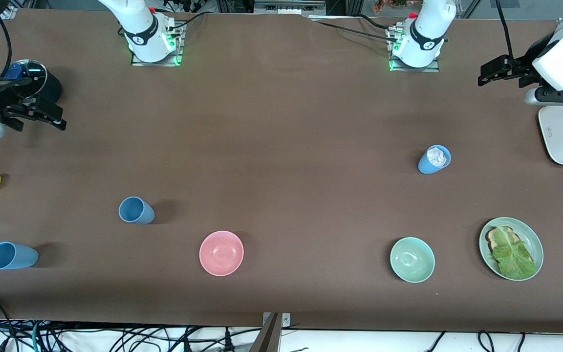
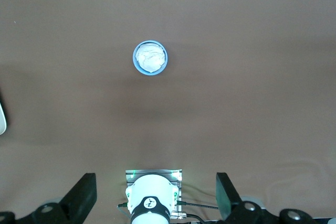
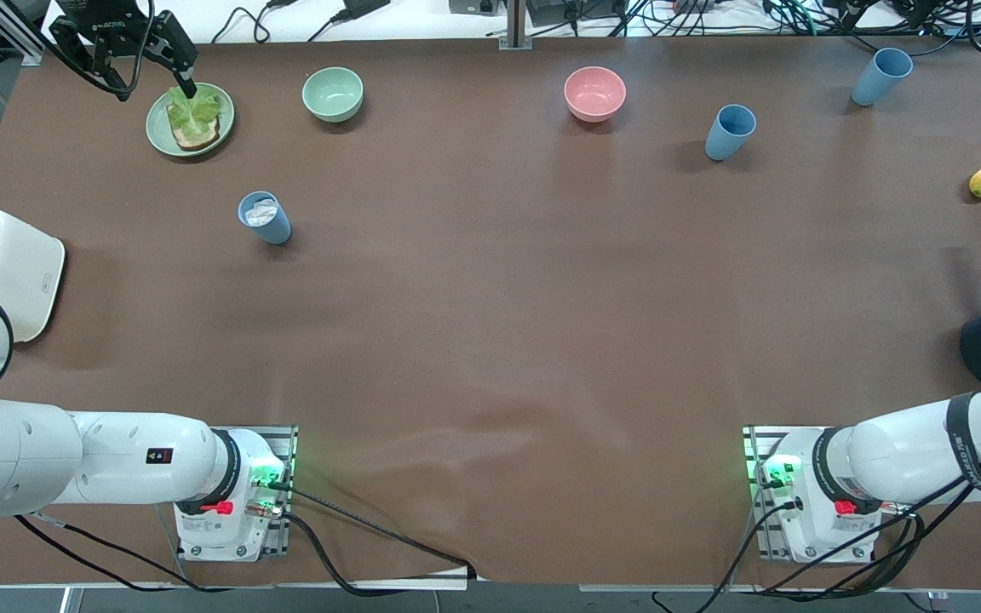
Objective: Stack blue cups with both arms
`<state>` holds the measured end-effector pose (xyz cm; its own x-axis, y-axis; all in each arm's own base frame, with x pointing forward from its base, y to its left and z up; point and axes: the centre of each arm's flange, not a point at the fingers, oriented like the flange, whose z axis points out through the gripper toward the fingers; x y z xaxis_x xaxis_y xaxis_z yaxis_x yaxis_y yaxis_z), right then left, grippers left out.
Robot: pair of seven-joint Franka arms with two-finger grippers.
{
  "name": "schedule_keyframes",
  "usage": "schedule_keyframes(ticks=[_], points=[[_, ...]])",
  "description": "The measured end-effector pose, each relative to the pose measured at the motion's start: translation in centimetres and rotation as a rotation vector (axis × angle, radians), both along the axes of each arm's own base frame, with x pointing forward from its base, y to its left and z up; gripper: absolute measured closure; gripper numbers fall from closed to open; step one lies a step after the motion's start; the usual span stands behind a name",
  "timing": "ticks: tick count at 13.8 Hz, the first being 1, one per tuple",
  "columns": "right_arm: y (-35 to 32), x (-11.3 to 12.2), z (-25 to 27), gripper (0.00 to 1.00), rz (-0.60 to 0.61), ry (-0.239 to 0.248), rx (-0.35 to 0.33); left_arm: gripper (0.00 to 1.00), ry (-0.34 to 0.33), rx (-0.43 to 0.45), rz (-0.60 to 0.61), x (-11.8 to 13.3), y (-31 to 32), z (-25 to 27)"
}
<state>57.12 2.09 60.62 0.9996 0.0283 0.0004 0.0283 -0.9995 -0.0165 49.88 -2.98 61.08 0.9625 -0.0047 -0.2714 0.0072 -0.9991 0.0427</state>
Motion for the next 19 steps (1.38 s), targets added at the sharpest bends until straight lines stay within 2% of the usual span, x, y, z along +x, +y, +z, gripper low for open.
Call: schedule_keyframes(ticks=[14, 19], points=[[-0.3, 0.0, 0.0, 0.0, -0.006, -0.001, 0.0, 0.0, 0.005, 0.0, -0.002, 0.5, -0.1, -0.7], [-0.8, 0.1, 0.9, 0.0, -0.016, -0.021, 0.0, 0.0, -0.025, -0.002, 0.001, 1.1, -0.1, -0.7]])
